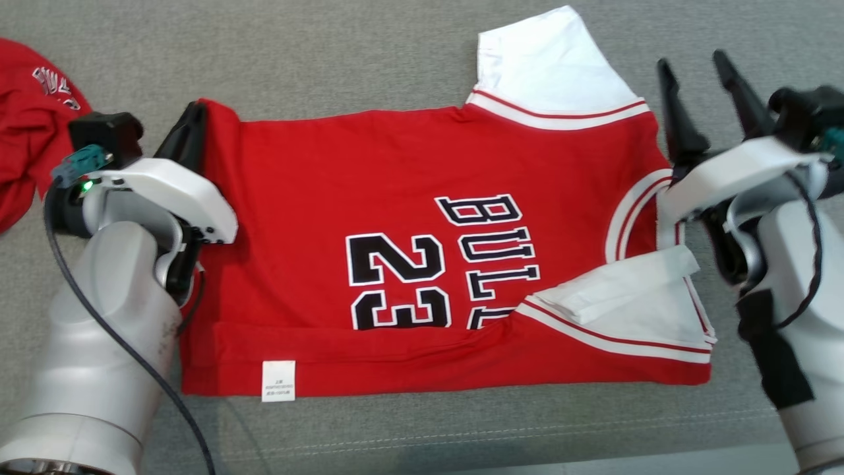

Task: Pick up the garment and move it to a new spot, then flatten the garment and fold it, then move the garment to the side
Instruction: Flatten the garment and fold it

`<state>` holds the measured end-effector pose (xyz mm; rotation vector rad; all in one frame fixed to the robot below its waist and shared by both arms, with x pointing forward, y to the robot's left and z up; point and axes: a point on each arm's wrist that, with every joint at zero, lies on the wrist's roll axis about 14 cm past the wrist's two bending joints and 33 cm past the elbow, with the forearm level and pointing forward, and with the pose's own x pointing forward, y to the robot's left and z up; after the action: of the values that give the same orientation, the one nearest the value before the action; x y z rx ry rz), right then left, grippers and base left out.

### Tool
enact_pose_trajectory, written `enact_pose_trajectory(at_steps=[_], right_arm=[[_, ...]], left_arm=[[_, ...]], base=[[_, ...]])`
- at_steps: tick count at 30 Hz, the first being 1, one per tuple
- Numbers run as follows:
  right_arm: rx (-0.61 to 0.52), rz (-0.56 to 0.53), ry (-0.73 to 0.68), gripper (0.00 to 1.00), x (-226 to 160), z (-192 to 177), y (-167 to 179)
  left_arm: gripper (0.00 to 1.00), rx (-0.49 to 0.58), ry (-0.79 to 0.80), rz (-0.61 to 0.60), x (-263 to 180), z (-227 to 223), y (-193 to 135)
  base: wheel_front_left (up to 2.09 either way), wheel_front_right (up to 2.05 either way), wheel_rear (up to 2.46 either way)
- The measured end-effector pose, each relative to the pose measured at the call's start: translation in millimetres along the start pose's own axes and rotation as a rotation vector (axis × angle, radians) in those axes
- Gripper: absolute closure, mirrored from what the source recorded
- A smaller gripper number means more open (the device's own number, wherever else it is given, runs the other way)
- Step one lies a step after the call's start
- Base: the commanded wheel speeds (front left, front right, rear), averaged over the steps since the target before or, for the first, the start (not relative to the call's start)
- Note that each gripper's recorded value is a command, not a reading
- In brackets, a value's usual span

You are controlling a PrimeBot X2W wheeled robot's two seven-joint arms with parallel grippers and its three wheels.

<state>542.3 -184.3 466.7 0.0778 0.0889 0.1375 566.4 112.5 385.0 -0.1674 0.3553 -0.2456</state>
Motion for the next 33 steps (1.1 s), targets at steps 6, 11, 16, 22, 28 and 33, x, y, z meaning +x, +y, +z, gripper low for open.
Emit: enact_pose_trajectory(at_steps=[6, 11, 16, 22, 28, 33], right_arm=[[-0.011, -0.005, 0.065, 0.0, 37.9, 4.0, -5.4], [-0.005, 0.023, 0.158, 0.09, 70.0, -9.2, 6.8], [0.017, 0.022, 0.268, 0.08, 93.1, -37.5, 8.8], [0.055, 0.042, 0.37, 0.1, 117.1, -75.4, 25.0], [0.06, 0.05, 0.396, 0.16, 127.9, -85.9, 31.6], [0.058, 0.028, 0.405, 0.19, 128.7, -86.4, 24.9]], left_arm=[[1.0, 0.008, -0.046, -0.06, -6.6, 3.1, -16.9], [1.0, 0.005, -0.069, -0.057, -11.1, 5.5, -8.0], [1.0, -0.009, -0.086, -0.056, -14.0, 4.2, -4.5], [1.0, -0.019, -0.075, -0.048, -15.8, -7.4, 2.6], [1.0, -0.018, -0.07, -0.045, -14.9, -12.6, 6.5], [1.0, -0.018, -0.074, -0.056, -13.5, -10.4, 3.1]], base=[[0.0, 0.0, 0.0], [0.0, 0.0, 0.0], [0.0, 0.0, 0.0], [0.0, 0.0, 0.0], [0.0, 0.0, 0.0], [0.0, 0.0, 0.0]])
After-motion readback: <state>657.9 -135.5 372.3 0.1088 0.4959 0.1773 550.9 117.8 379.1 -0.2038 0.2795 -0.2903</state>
